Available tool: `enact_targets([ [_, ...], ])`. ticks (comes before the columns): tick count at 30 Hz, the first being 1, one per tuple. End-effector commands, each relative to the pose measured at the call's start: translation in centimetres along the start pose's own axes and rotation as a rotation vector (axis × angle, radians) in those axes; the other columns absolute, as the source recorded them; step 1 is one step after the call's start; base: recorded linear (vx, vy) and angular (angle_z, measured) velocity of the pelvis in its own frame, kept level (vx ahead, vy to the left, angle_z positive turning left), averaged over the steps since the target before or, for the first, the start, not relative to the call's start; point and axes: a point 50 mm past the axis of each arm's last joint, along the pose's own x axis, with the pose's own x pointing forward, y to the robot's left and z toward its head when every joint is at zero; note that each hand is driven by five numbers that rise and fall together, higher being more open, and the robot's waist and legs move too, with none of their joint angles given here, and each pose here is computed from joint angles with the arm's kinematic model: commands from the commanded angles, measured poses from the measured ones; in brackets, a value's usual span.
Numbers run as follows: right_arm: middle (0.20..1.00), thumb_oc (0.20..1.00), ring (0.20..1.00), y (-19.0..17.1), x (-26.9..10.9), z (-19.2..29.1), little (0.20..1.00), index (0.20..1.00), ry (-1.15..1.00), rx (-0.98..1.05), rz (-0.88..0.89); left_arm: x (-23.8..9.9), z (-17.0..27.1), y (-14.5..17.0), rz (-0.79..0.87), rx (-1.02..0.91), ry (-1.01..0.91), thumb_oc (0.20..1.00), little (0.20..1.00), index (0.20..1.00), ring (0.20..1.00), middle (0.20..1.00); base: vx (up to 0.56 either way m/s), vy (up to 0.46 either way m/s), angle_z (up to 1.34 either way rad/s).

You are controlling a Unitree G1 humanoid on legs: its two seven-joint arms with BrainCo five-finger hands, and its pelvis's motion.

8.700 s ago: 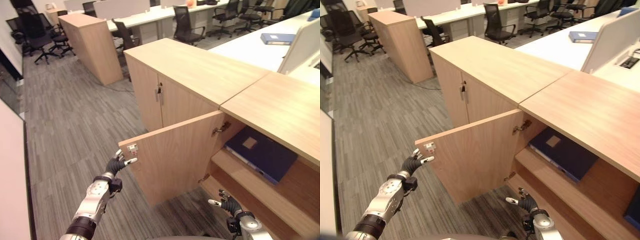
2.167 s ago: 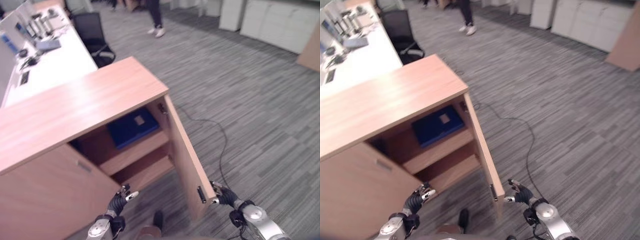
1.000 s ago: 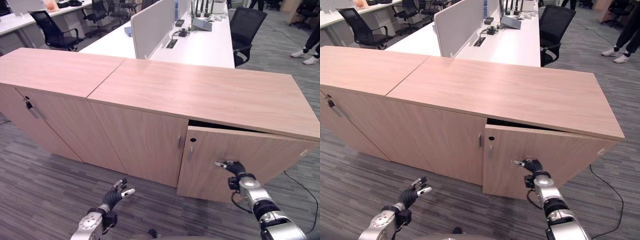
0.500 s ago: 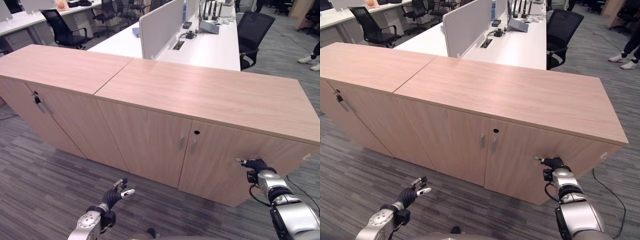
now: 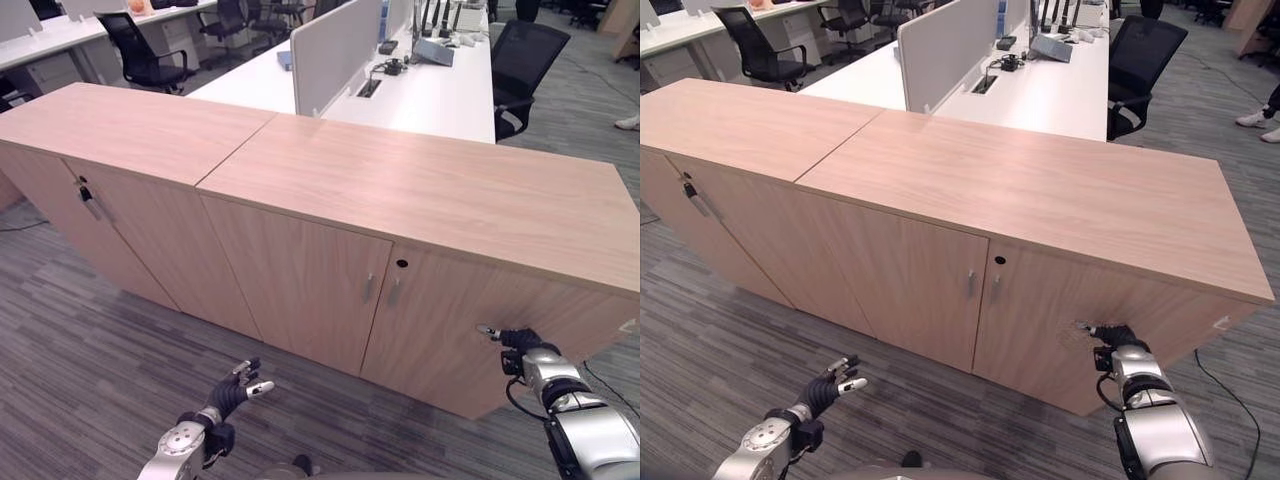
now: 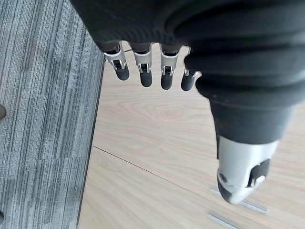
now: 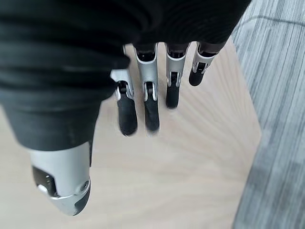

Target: Put the empty folder in the office cabinet

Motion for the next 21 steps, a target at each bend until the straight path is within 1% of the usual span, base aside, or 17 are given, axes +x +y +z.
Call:
enact_targets([
  [1,1.0,1.0,1.0,2.0,-0.4,3.5,1.0,1.0,-0.197,0.1,0.086,0.7,2.3,0.0,0.02,0.004,-0.106,1.0,1.0,1.0,1.0,1.0,0.0,0.028,-0.05],
  [3,1.0,1.0,1.0,3.4,-1.8,1.3,1.0,1.0,-0.218,0.099,0.145,0.5,1.9,0.4,0.061,-0.031,-0.106,1.0,1.0,1.0,1.0,1.0,0.01,0.026,-0.07],
  [5,1.0,1.0,1.0,3.7,-3.2,-1.2,1.0,1.0,-0.202,0.076,0.175,0.2,1.3,0.6,0.097,-0.055,-0.096,1.0,1.0,1.0,1.0,1.0,0.01,0.019,-0.15],
  [11,1.0,1.0,1.0,5.0,-5.0,-4.9,1.0,1.0,-0.135,0.019,0.252,-0.1,0.6,1.2,0.151,-0.086,-0.085,1.0,1.0,1.0,1.0,1.0,-0.01,0.009,-0.23],
  [16,1.0,1.0,1.0,5.5,-5.0,-6.2,1.0,1.0,-0.082,0.012,0.271,0.1,0.2,1.3,0.167,-0.092,-0.062,1.0,1.0,1.0,1.0,1.0,0.0,0.01,-0.21],
  [21,1.0,1.0,1.0,5.8,-4.8,-6.3,1.0,1.0,-0.067,-0.001,0.287,0.2,0.2,1.3,0.171,-0.086,-0.062,1.0,1.0,1.0,1.0,1.0,-0.01,0.001,-0.11],
])
